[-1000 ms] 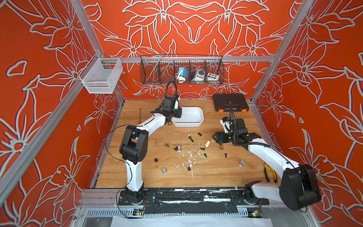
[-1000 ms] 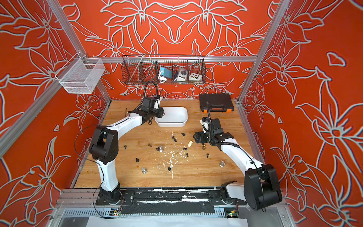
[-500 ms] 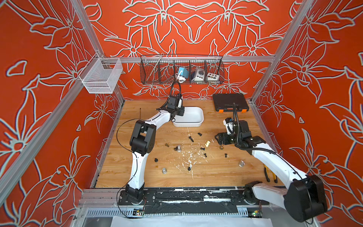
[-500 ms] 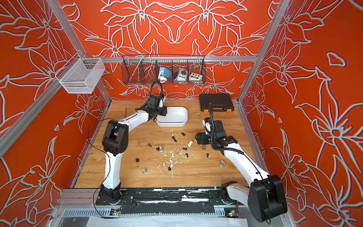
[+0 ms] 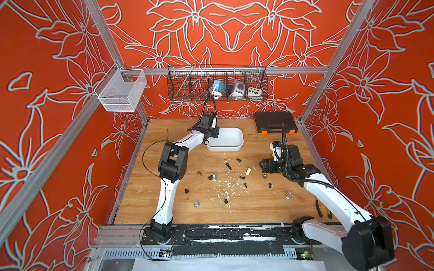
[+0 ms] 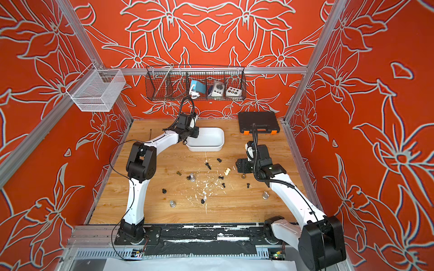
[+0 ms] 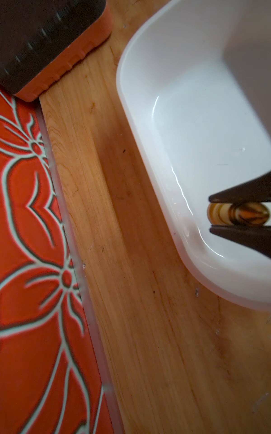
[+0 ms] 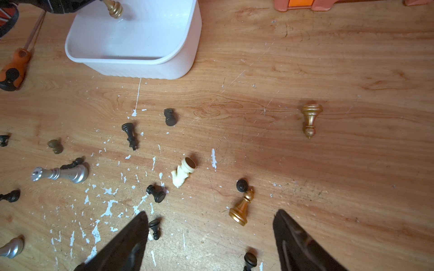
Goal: Put the chess pieces into the storage box
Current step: Place the chess piece in the storage box.
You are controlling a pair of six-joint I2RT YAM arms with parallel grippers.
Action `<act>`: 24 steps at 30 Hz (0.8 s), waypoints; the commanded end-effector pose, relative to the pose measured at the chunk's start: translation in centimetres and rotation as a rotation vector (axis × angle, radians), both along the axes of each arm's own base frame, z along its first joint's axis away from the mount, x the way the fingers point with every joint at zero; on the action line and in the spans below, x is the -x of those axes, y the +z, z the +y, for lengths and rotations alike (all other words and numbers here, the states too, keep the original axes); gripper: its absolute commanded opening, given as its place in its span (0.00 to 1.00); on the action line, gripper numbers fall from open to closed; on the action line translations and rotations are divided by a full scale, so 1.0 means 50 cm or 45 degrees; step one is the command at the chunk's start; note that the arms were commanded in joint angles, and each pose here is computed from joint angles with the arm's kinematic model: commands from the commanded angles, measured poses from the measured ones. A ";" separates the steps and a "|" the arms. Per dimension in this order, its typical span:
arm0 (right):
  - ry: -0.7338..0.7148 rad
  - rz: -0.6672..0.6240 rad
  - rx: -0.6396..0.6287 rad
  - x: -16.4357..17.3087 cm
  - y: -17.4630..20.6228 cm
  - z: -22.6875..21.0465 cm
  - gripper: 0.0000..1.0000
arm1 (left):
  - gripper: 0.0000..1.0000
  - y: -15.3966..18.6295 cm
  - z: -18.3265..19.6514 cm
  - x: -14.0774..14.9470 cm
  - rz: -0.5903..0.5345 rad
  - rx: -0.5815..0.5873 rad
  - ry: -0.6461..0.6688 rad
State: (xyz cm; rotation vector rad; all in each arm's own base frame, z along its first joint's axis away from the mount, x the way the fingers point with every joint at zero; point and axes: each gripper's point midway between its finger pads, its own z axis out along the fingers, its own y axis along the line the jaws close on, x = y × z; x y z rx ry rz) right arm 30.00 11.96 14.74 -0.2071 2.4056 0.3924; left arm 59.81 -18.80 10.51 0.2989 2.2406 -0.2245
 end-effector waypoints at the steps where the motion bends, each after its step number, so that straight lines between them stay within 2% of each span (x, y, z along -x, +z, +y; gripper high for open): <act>1: -0.028 0.016 0.011 0.009 -0.005 -0.007 0.85 | 0.08 -0.019 0.010 -0.009 0.007 -0.025 -0.005; 14: -0.051 0.025 -0.022 0.012 -0.009 -0.005 0.85 | 0.13 -0.037 0.028 -0.018 0.025 -0.002 0.013; 17: -0.049 0.024 -0.022 0.011 -0.008 -0.004 0.85 | 0.20 -0.037 0.028 -0.017 0.028 0.001 0.014; 20: -0.050 0.021 -0.023 0.011 -0.006 -0.005 0.85 | 0.31 -0.033 0.032 -0.016 0.025 0.002 0.023; 24: -0.053 0.022 -0.022 0.012 -0.007 -0.005 0.85 | 0.36 -0.015 0.036 -0.019 0.011 0.020 0.029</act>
